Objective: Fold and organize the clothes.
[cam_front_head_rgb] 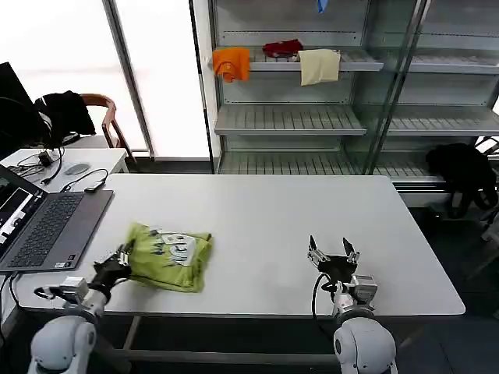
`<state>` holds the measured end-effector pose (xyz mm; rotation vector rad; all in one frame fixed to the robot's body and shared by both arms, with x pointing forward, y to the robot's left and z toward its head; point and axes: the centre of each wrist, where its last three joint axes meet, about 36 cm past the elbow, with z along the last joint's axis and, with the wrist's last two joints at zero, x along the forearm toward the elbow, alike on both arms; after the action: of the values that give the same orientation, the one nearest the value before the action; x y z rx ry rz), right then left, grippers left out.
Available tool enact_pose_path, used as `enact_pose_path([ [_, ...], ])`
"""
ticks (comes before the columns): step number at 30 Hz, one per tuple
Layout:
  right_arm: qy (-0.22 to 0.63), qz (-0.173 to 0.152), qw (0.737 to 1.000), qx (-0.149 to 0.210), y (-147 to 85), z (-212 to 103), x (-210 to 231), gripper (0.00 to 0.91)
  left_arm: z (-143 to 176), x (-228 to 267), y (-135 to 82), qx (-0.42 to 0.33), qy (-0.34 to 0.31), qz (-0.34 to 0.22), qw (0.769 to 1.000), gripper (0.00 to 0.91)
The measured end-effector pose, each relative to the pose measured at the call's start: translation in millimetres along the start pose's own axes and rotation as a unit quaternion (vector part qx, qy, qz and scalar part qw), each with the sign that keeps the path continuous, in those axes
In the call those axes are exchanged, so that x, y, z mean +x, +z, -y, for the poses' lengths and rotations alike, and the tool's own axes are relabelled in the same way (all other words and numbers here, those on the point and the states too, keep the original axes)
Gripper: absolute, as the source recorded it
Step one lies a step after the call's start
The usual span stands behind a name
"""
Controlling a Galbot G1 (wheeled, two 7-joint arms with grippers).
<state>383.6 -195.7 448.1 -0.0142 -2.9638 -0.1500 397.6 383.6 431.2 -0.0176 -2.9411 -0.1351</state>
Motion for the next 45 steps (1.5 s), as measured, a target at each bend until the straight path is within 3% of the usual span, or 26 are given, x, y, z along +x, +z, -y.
enact_pose_path([
  [9,0.0,-0.006,1.0,-0.008,6,6,-3,0.907,-62,-6,-61,-0.173,-0.049,0.034,0.983,0.01],
  [16,0.001,-0.01,1.0,-0.013,13,14,-1,0.907,-57,2,-95,-0.262,-0.057,0.05,0.962,0.01],
  [19,0.005,-0.012,1.0,-0.014,15,20,1,0.907,-37,4,-90,-0.286,-0.048,0.052,0.955,0.01],
  [23,0.013,-0.017,1.0,-0.013,19,28,3,0.907,2,1,-63,-0.303,-0.02,0.039,0.952,0.01],
  [30,0.027,-0.023,0.999,-0.014,22,36,6,0.907,91,-6,-26,-0.303,0.04,0.026,0.952,0.01],
  [38,0.031,-0.021,0.999,-0.013,17,36,8,0.907,171,-14,-22,-0.278,0.094,0.029,0.956,0.02],
  [45,0.032,-0.018,0.999,-0.008,10,35,10,0.907,226,-30,-29,-0.202,0.136,0.045,0.969,0.02],
])
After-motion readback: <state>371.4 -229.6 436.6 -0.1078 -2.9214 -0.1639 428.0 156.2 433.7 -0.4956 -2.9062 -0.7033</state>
